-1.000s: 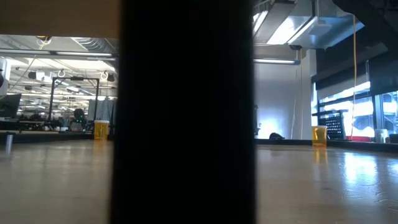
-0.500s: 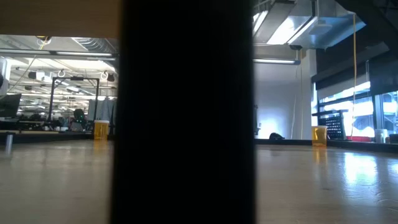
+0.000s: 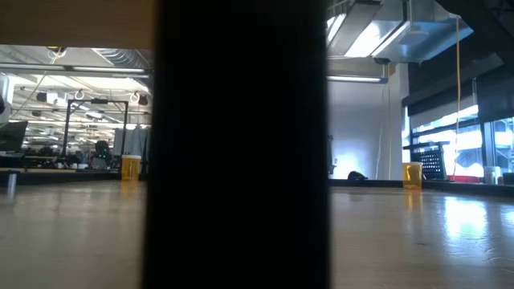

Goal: Pick and place medicine bottles onto shelf by color
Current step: Put the top right yellow pill bottle on the shelf aligned with the other yellow pill bottle

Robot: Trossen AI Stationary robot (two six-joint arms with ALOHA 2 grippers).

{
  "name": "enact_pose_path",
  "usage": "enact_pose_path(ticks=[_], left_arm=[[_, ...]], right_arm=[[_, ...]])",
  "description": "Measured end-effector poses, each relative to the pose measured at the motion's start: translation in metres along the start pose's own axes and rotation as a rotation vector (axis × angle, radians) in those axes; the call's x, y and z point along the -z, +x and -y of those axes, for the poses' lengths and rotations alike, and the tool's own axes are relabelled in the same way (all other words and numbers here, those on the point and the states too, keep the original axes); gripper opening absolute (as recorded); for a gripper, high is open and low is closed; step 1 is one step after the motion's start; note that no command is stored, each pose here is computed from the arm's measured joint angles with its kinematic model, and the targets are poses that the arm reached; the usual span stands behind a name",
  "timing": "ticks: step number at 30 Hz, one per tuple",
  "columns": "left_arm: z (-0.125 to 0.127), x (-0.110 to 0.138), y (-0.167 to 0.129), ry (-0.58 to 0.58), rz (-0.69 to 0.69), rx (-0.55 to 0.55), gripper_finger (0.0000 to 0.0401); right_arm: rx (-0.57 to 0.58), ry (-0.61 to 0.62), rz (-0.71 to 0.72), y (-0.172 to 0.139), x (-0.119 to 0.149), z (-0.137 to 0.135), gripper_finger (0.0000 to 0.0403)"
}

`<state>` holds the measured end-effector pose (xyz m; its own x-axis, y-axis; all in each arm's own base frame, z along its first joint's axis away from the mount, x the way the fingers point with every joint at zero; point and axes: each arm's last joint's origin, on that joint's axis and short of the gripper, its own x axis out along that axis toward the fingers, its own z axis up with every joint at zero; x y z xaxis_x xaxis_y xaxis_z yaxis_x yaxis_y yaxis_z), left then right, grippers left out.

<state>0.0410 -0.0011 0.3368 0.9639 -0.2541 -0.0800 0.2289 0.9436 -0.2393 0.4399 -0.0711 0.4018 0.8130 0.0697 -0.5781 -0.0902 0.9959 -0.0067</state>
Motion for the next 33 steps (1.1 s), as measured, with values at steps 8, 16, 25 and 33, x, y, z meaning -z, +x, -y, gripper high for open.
enact_pose_path(ticks=[8,16,25,33], left_arm=[[0.018,0.009,-0.015,0.015,-0.030,0.264,0.0073],[0.025,0.015,-0.021,0.011,-0.055,0.370,0.0073],[0.025,0.023,-0.020,0.061,-0.088,0.576,0.0073],[0.012,0.044,-0.008,0.044,-0.128,0.726,0.0073]], right_arm=[[-0.079,-0.003,0.012,0.000,0.000,-0.002,0.0166],[-0.282,-0.095,0.059,-0.001,-0.001,-0.008,0.0166],[-0.304,-0.184,0.081,-0.001,-0.002,-0.009,0.0166],[-0.302,-0.184,0.087,-0.001,-0.002,-0.009,0.0166]])
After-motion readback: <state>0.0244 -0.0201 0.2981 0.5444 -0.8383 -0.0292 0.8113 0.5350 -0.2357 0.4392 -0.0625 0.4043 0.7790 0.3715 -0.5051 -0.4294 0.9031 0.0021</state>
